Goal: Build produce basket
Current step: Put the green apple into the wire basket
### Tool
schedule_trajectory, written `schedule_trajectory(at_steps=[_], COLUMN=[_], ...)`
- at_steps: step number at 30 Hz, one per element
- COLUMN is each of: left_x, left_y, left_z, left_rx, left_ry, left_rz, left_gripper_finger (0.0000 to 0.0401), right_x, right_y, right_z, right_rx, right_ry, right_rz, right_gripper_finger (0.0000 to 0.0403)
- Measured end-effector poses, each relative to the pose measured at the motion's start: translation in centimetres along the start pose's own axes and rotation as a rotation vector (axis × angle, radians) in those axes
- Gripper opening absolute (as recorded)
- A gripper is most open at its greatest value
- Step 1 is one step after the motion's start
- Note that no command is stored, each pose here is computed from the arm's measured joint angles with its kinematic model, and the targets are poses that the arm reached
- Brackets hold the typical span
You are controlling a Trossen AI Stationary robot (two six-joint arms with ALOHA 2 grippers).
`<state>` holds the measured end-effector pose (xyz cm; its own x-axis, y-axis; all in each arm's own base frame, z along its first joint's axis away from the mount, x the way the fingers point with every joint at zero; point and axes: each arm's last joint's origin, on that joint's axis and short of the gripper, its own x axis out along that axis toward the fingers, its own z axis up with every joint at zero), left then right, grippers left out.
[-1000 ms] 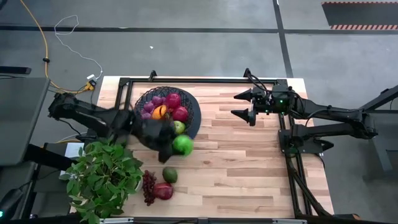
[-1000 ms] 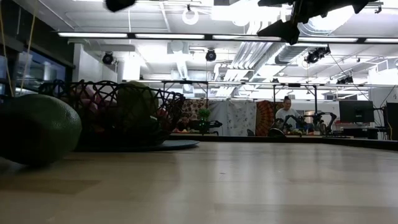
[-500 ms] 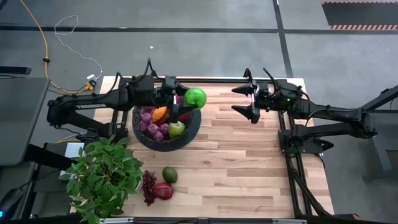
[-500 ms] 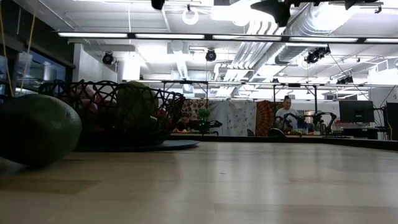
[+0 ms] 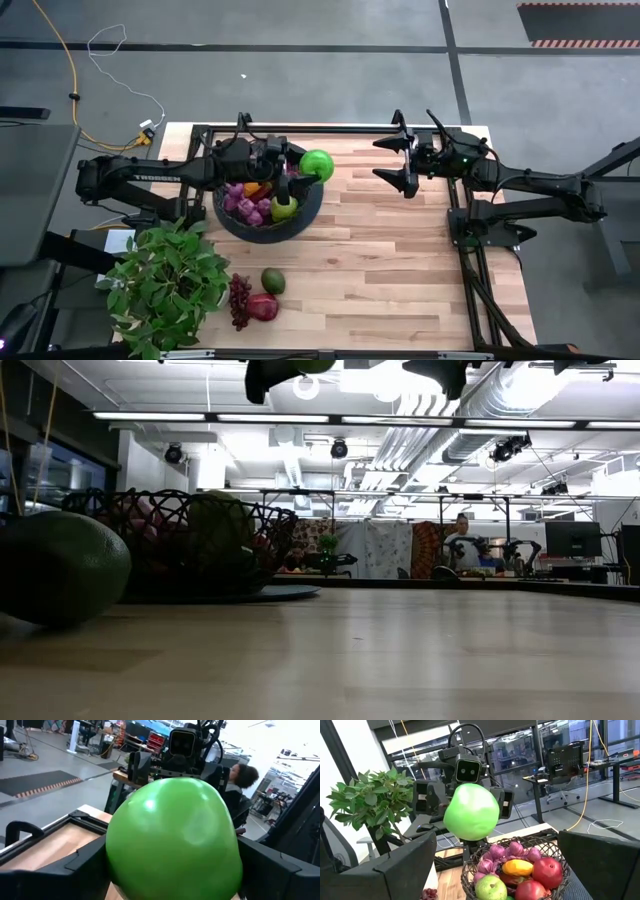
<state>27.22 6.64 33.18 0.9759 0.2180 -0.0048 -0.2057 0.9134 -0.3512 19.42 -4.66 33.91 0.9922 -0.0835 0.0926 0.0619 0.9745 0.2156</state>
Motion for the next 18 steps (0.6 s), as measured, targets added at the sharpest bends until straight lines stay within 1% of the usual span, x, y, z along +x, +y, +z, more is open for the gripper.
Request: schedule_trajectory(at_steps=[15,18], left_x=[-0.04,-0.05], left_y=[-0.01,-0.01], left_z=[0.03,0.03], left_rx=[-0.002,0.015], left_ry=[0.000,0.001], left_rz=[0.000,0.000], left_gripper_finger=[0.0331,0.0331], right_x=[0.00,0.00], right_y=[0.00,0.00], right_z=[0.00,0.00], right_rx=[0.005,0.033], right_ry=[0.000,0.000], right_rz=[0.000,0.000], right_gripper_finger=[0.0397,0.0397])
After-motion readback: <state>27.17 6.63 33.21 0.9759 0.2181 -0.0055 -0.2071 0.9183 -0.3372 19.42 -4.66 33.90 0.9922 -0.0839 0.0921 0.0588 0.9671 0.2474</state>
